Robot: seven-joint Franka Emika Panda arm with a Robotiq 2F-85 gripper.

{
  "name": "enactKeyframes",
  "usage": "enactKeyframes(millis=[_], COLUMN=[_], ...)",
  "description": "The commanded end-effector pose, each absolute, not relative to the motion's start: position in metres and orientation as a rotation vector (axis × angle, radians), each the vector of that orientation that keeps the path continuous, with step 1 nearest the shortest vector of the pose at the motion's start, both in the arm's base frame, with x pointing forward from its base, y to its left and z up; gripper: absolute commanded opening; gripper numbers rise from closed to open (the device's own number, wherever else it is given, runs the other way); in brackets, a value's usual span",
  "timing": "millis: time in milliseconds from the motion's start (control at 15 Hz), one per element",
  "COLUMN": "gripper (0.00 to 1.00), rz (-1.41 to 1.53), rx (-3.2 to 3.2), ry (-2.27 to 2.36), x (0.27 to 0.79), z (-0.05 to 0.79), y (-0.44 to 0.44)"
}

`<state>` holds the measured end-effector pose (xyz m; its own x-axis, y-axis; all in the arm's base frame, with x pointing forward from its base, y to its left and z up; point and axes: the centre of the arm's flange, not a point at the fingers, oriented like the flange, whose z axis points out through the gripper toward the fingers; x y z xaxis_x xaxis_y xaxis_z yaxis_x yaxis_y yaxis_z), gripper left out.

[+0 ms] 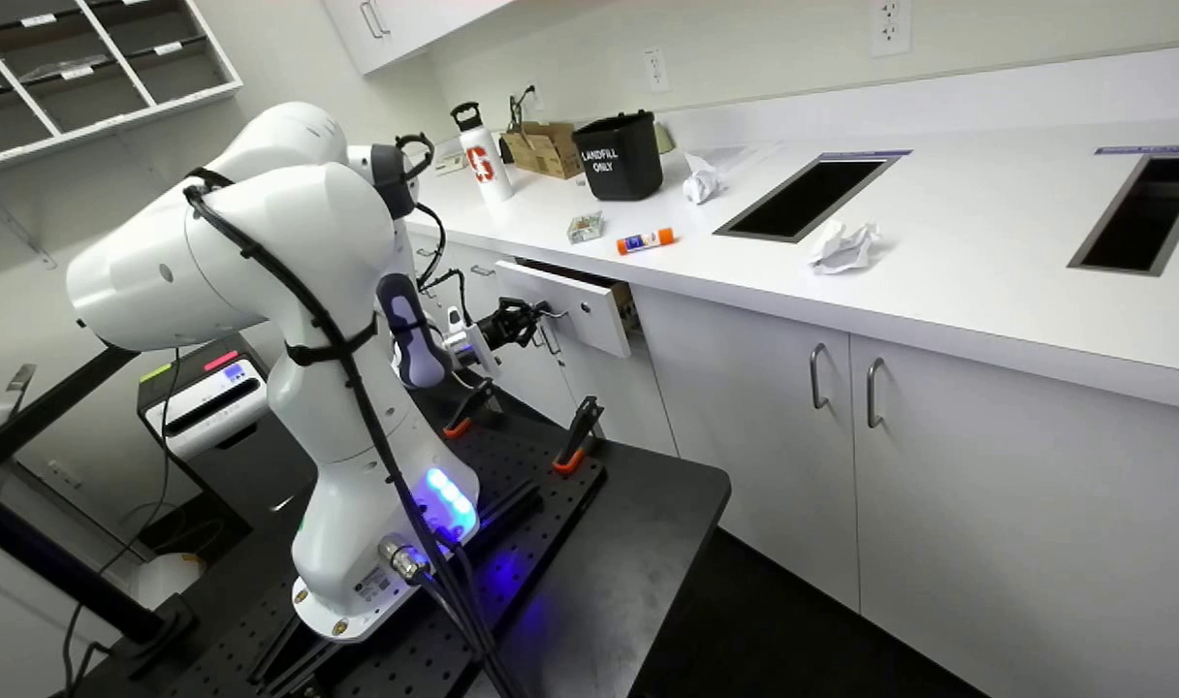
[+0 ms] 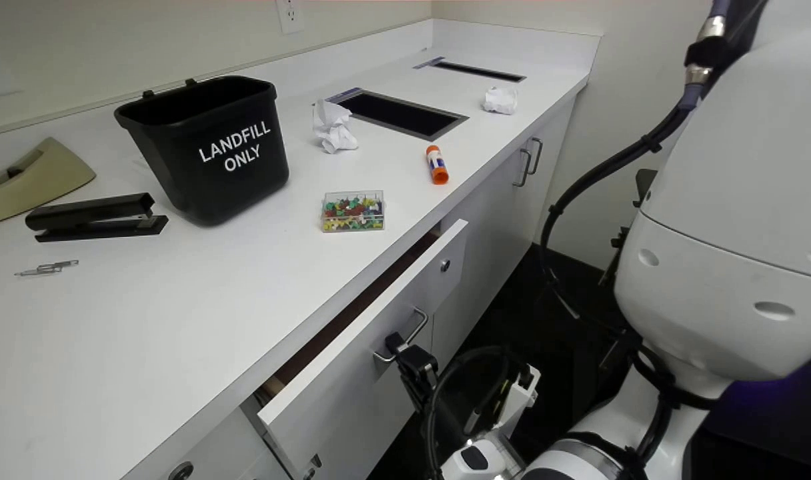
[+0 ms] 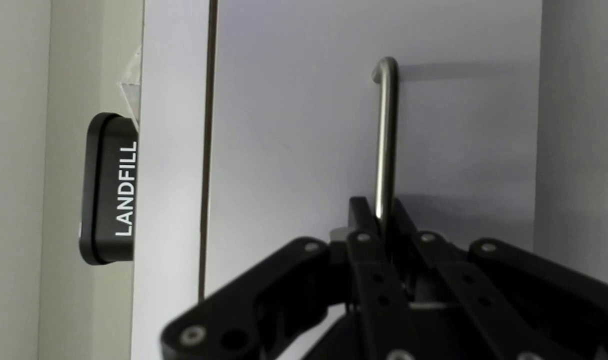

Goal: Open the first drawer from the right

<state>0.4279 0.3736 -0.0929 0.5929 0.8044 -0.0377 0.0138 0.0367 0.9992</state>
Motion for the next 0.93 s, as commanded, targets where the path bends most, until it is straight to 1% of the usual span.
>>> enactKeyframes(millis=[0, 467, 867], gripper=[0.03, 0.03, 0.03], rz=[0.714, 0.710, 0.699], rx=[1.426, 1.451, 1.453], ry=[0.691, 0.612, 0.552], x=[0.401, 0.327, 0.257], z=[-0.094, -0.103, -0.094], y=[0.388, 0.421, 0.440])
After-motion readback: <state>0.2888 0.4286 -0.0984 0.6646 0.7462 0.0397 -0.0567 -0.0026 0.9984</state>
